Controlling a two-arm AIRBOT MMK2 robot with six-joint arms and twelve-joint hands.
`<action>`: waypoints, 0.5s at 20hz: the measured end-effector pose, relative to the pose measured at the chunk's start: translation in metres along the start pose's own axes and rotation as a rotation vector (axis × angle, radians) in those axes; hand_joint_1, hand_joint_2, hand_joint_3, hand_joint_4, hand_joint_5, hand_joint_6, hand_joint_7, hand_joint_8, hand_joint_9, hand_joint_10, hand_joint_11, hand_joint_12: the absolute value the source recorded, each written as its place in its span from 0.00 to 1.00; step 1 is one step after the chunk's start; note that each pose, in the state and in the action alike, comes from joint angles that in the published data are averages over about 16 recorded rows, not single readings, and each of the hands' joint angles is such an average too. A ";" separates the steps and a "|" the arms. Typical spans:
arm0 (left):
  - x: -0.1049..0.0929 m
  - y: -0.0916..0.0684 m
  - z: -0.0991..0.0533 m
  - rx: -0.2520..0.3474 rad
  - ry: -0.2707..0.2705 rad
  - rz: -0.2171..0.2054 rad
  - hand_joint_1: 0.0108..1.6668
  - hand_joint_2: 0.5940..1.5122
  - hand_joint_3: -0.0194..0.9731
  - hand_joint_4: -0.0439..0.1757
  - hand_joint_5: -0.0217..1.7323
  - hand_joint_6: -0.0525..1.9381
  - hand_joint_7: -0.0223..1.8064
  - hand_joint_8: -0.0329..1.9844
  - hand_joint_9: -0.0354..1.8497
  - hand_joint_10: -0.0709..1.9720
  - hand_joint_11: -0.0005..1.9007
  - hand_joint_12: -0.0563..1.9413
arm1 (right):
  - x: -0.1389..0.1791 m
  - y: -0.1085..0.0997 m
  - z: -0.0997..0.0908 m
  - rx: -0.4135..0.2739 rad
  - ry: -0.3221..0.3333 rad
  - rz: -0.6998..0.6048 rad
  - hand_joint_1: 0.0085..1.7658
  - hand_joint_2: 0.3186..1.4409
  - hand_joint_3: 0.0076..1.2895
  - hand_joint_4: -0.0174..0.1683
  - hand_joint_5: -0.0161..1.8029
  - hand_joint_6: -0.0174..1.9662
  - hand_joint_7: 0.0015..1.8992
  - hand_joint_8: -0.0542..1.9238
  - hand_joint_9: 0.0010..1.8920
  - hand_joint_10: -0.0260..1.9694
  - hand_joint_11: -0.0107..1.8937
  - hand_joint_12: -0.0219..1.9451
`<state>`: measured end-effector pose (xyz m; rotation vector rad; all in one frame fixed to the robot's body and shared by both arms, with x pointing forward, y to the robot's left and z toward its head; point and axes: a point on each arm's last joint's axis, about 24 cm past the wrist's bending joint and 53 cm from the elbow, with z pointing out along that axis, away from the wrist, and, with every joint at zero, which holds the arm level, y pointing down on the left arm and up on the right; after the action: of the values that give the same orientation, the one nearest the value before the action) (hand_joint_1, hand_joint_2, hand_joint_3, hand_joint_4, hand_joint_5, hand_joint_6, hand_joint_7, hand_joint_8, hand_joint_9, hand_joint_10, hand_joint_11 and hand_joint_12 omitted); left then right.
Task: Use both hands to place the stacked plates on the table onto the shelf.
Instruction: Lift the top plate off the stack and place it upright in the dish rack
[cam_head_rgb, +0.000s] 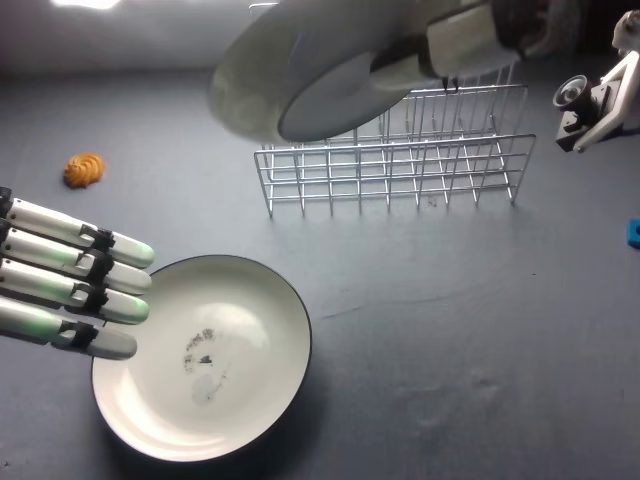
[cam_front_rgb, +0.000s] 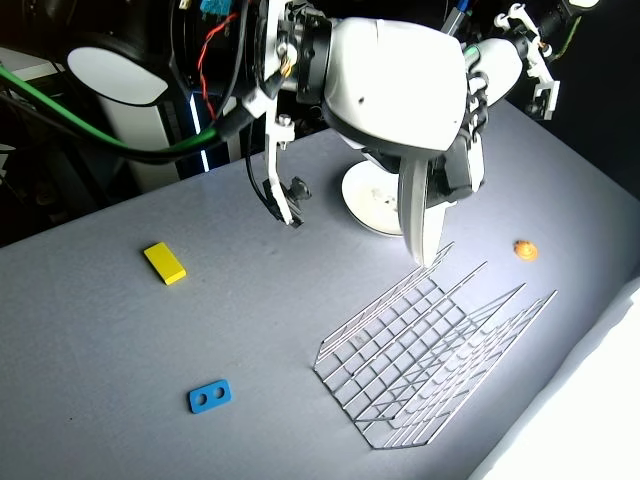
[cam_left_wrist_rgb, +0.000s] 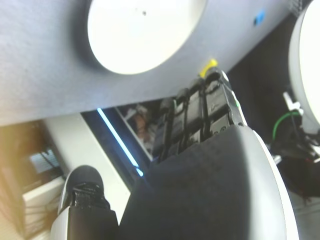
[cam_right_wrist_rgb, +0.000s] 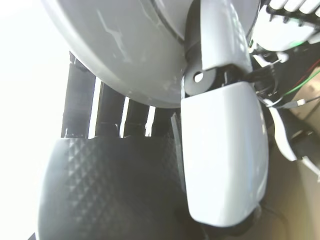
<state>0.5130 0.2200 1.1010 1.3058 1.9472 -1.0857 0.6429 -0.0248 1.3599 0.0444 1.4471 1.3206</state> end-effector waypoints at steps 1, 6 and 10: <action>0.002 0.000 0.002 -0.002 0.006 0.000 0.00 0.56 0.04 0.21 0.04 0.03 0.03 0.02 0.03 0.04 0.01 0.03 | -0.004 -0.004 0.001 0.008 -0.008 0.024 0.74 0.55 0.00 0.09 0.55 0.44 0.61 0.45 0.66 0.26 0.51 0.62; 0.016 0.006 0.012 -0.045 0.048 -0.018 0.00 0.56 0.04 0.21 0.03 0.03 0.02 0.02 0.03 0.04 0.01 0.03 | -0.021 -0.021 0.005 0.044 -0.042 0.131 0.74 0.55 0.00 0.08 0.55 0.44 0.61 0.44 0.67 0.22 0.51 0.62; 0.031 0.013 0.019 -0.097 0.081 -0.047 0.00 0.56 0.04 0.21 0.03 0.04 0.02 0.02 0.03 0.04 0.01 0.03 | -0.030 -0.035 0.009 0.069 -0.057 0.183 0.74 0.55 0.00 0.08 0.55 0.44 0.61 0.43 0.67 0.21 0.50 0.62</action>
<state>0.5138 0.2212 1.0627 1.2760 2.0726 -0.9605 0.6817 -0.0508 1.3576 0.2632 1.4666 1.4046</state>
